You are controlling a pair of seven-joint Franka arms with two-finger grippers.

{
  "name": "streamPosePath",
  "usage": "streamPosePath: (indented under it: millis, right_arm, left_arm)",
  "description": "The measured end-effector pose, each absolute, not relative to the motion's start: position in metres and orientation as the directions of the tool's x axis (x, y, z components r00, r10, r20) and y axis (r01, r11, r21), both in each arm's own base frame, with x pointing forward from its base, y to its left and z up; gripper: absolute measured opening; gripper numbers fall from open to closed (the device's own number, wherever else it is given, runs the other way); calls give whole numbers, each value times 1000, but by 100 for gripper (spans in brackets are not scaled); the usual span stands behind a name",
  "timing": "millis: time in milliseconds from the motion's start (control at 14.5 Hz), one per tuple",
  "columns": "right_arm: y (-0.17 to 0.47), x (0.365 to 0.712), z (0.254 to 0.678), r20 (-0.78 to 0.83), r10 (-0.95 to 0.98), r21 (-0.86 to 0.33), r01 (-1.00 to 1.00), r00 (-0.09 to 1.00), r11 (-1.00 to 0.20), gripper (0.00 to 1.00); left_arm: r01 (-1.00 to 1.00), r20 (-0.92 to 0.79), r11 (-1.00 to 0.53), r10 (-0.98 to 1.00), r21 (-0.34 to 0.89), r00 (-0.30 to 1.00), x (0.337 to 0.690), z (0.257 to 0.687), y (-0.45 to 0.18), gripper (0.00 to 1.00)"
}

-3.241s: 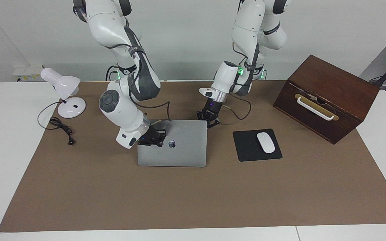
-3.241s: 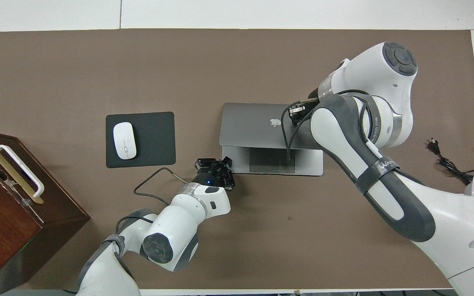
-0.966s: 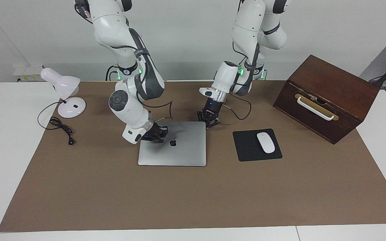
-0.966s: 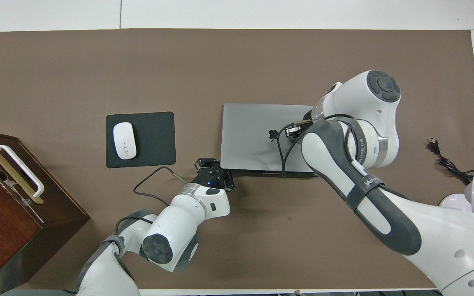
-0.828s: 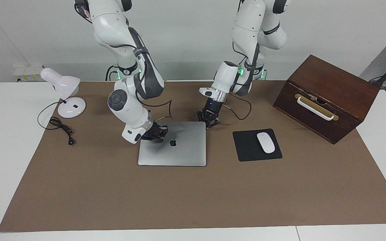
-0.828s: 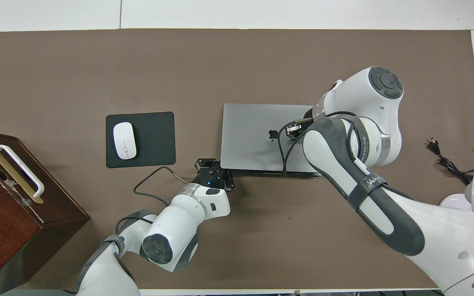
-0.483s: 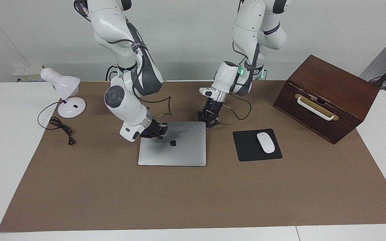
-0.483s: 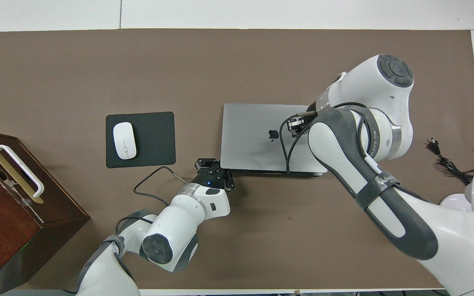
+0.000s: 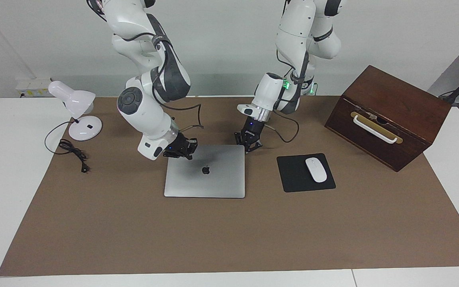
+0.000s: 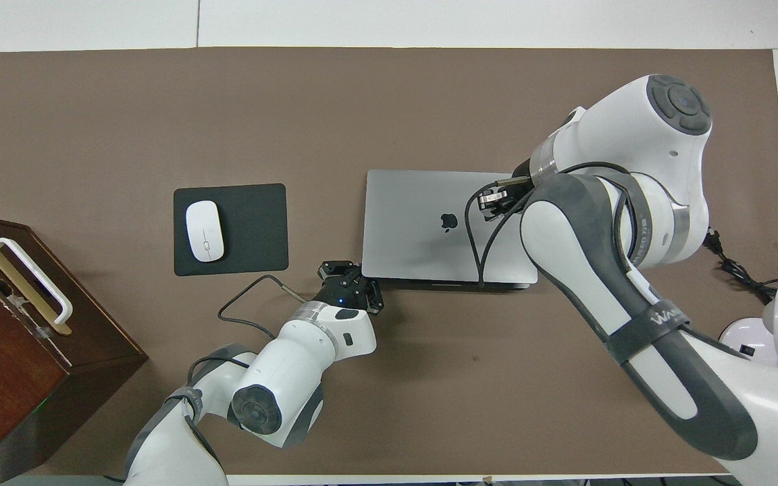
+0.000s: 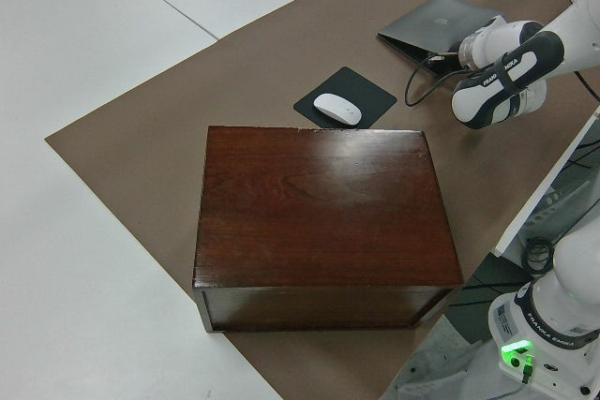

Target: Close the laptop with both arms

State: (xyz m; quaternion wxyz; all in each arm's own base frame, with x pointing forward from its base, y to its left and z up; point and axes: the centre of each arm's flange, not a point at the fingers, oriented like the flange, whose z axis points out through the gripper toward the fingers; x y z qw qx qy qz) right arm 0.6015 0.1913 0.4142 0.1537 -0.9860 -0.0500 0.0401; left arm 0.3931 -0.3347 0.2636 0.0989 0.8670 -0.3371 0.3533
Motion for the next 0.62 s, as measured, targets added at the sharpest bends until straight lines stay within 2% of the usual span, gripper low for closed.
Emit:
streamPosePath:
  millis: [414,483,621]
  right_arm:
    - [195,588,463,-45,54,-301,38,998,-953,1]
    - [194,585,472,-37,60,-296,46,998,-954,7]
    - [191,579,493,-23,77,-269,68,997,-961,28]
  left_arm:
    - [-624,638,-779,-512,-62,575,381,260,-299,1]
    - [-620,627,-783,-512,-59,587,379,261,-293,1]
    - [-619,585,-784,-522,-43,621,377,270,-286,1]
